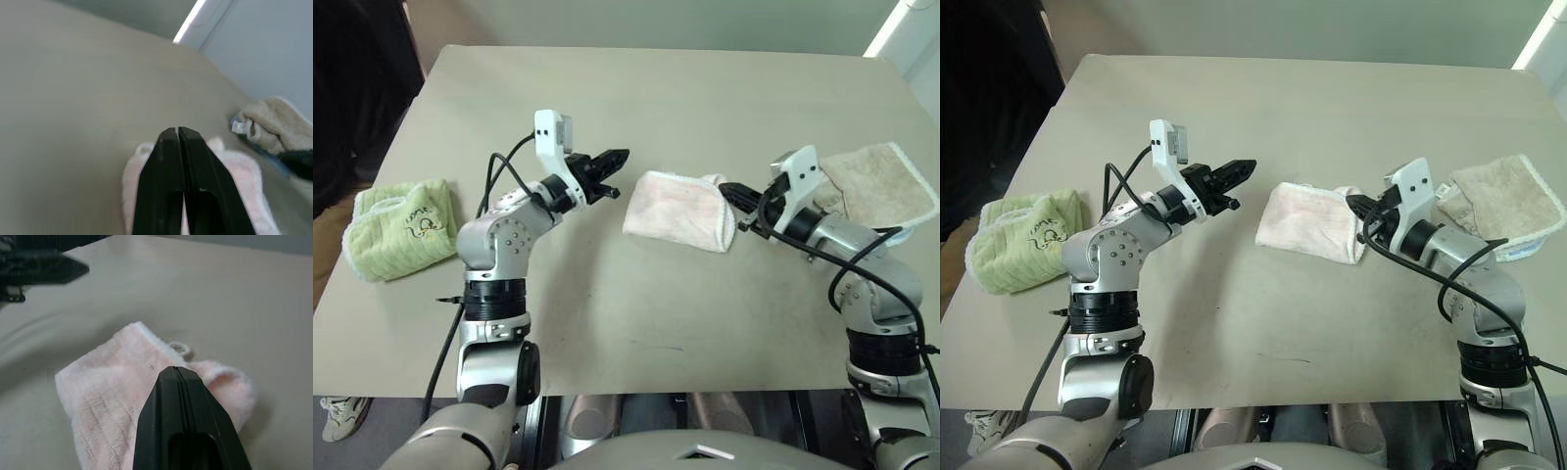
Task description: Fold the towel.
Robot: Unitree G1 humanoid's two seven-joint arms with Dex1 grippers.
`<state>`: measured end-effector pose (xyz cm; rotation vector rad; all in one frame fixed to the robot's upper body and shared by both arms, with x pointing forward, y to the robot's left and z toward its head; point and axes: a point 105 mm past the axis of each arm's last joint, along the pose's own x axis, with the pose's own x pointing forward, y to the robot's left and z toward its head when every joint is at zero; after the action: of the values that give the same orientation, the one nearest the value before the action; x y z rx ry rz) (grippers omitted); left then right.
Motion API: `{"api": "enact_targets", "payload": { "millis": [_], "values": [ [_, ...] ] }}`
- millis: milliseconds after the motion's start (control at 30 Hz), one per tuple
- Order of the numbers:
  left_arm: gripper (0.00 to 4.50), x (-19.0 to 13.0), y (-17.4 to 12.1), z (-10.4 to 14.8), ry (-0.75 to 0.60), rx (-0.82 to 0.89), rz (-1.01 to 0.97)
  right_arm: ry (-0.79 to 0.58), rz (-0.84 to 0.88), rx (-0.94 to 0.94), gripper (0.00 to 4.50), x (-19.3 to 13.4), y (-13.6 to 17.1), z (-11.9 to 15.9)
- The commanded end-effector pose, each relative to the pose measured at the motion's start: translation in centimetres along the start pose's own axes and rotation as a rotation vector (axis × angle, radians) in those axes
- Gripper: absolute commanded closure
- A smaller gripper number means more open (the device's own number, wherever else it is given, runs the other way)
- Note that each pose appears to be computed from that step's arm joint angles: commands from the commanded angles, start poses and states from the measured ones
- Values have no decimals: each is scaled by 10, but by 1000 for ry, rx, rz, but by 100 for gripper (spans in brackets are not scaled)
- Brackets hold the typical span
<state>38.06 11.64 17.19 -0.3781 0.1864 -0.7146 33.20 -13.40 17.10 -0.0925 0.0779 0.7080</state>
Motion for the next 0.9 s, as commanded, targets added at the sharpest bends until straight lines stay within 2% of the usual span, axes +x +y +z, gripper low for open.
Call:
{"api": "enact_targets", "payload": {
  "millis": [33,333,533,700,833,900],
  "values": [
    [326,-3,1,-11,64,-77,-31,-58,3,-44,450,-3,-1,20],
    [5,-2,-9,-59,294,-202,-100,-68,3,-48,450,0,-1,22],
    [5,7,-14,-82,396,-267,-100,-80,-12,-51,450,0,-2,24],
    [5,17,-30,-83,391,-318,-150,-81,-23,-50,450,-1,-3,24],
    [5,24,-51,-84,397,-342,-211,-81,-28,-49,450,-2,-4,24],
    [5,30,-70,-84,405,-347,-269,-83,-32,-51,450,-2,-5,24]
  ]
}}
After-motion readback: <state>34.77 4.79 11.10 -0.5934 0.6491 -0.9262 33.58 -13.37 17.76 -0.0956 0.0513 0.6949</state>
